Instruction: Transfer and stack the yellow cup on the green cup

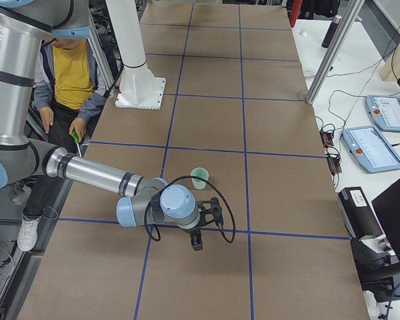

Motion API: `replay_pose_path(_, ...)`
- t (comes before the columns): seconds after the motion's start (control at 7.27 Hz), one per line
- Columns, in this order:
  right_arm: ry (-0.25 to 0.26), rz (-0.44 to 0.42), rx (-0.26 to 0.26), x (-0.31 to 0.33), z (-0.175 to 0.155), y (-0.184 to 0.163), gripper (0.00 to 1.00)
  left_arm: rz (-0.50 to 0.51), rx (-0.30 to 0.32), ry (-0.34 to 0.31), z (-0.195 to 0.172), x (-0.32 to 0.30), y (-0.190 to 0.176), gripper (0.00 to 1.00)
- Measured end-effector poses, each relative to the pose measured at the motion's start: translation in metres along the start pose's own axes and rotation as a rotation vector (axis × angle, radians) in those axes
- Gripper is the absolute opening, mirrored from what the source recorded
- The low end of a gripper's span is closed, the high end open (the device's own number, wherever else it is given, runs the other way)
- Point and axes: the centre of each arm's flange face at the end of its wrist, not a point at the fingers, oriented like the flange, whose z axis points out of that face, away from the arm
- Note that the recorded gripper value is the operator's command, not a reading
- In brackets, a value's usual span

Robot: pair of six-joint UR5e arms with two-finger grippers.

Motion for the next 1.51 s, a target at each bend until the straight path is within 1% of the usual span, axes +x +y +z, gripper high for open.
replay_pose_path(0.14, 0.000, -0.003, 0.004, -0.001, -0.001, -0.004, 1.00, 0.011, -0.018, 0.140, -0.016, 0.049, -0.007, 0.03)
replay_pose_path(0.28, 0.001, -0.002, 0.006, -0.001, -0.002, -0.006, 1.00, 0.019, -0.018, 0.279, -0.035, 0.112, -0.014, 0.00)
replay_pose_path(0.41, 0.003, 0.008, 0.011, -0.003, -0.004, -0.010, 1.00, -0.002, -0.012, 0.409, -0.059, 0.185, -0.020, 0.00)
replay_pose_path(0.55, 0.005, 0.038, 0.023, -0.008, -0.009, -0.016, 1.00, -0.030, -0.012, 0.527, -0.090, 0.262, -0.027, 0.00)
replay_pose_path(0.69, 0.007, 0.070, 0.037, -0.013, -0.014, -0.023, 1.00, -0.035, -0.032, 0.639, -0.127, 0.323, -0.038, 0.00)
replay_pose_path(0.83, 0.008, 0.086, 0.048, -0.017, -0.018, -0.029, 1.00, -0.015, -0.044, 0.772, -0.176, 0.375, -0.059, 0.00)
replay_pose_path(0.96, 0.008, 0.081, 0.063, -0.022, -0.023, -0.037, 1.00, 0.014, -0.040, 0.913, -0.235, 0.416, -0.083, 0.00)
replay_pose_path(1.1, 0.010, 0.056, 0.088, -0.028, -0.029, -0.043, 1.00, 0.050, -0.056, 1.077, -0.304, 0.451, -0.100, 0.00)
replay_pose_path(1.24, 0.010, 0.020, 0.119, -0.034, -0.035, -0.048, 1.00, 0.104, -0.056, 1.246, -0.379, 0.481, -0.108, 0.00)
replay_pose_path(1.38, 0.009, -0.025, 0.147, -0.041, -0.040, -0.059, 1.00, 0.167, -0.030, 1.388, -0.449, 0.502, -0.103, 0.00)
replay_pose_path(1.51, 0.003, -0.070, 0.173, -0.050, -0.045, -0.076, 1.00, 0.205, -0.021, 1.503, -0.512, 0.516, -0.090, 0.00)
